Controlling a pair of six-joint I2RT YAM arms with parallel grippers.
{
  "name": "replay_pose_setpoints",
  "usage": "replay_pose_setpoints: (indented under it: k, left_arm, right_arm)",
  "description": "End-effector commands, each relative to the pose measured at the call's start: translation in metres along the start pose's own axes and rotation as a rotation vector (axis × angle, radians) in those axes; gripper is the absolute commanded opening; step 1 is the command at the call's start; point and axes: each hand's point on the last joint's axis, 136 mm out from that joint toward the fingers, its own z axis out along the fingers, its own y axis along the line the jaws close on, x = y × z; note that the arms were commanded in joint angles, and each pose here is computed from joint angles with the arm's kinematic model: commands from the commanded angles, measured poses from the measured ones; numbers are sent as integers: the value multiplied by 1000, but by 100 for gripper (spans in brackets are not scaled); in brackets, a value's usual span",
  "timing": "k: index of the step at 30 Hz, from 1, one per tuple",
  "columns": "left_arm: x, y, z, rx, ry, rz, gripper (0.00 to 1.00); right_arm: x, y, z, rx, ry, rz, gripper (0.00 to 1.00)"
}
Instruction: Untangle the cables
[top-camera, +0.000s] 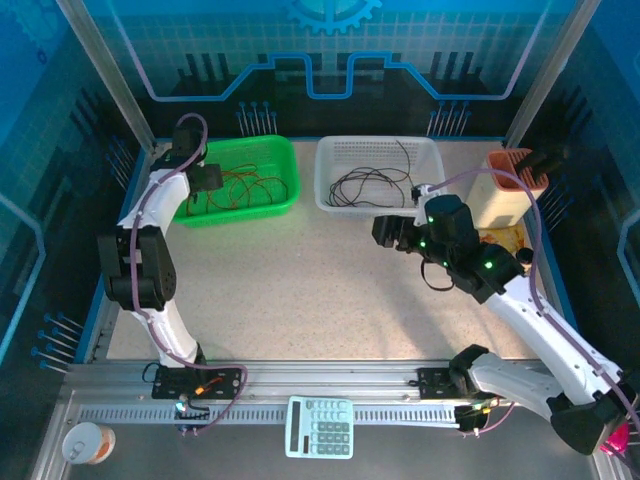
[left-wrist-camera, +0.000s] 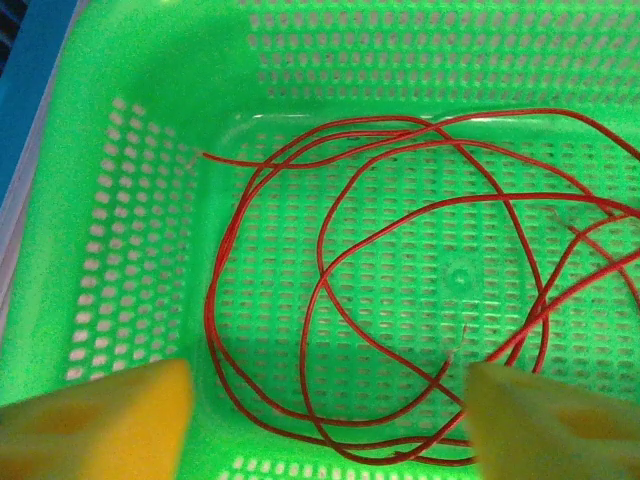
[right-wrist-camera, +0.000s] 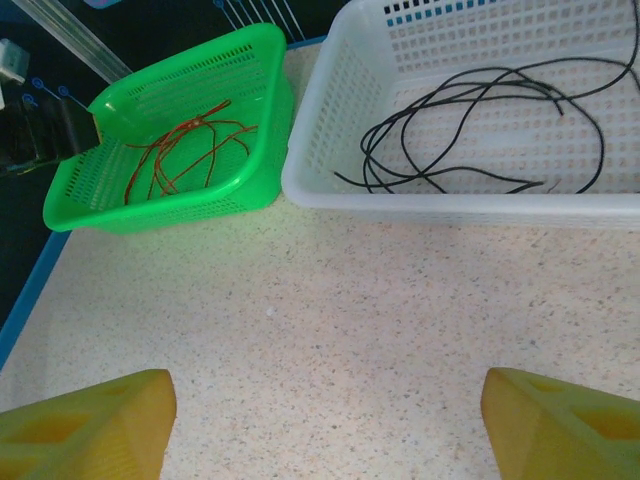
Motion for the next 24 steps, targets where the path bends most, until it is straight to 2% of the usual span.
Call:
replay_pose_setpoints:
  k: [1,2,4,10,15,19,21,24]
  left_arm:
    - [-18,15,-28,-30,-40,-47,91]
    - [-21,15,-35,-23,-55,-54,98]
    - [-31,12,-60,20,-100,-78,99]
    - [-43,-15,-146,245,-264,-104,99]
    - [-18,-47,-196,387,-428,-29,99]
    - [20,-57,-195,416,-555,-26,99]
    - [34,-56,-189,432,-615,-45,99]
    - [59,-50,-160,370,-620,-59,99]
  right_arm:
    - [6,-10,-10,43,7,-29,85]
    - [6,-12,-12,50,7,-31,87]
    - [7,-21,-15,83,4,-38,100]
    - [5,-45,-19,176,-37,-82,100]
    - [1,-96,-18,386,-154,-135,100]
    - [-5,-140,-13,506,-304,-112,100]
    - [-4,-159,-8,553,-322,-115,100]
    - [-1,-185,3,649,-301,-159,100]
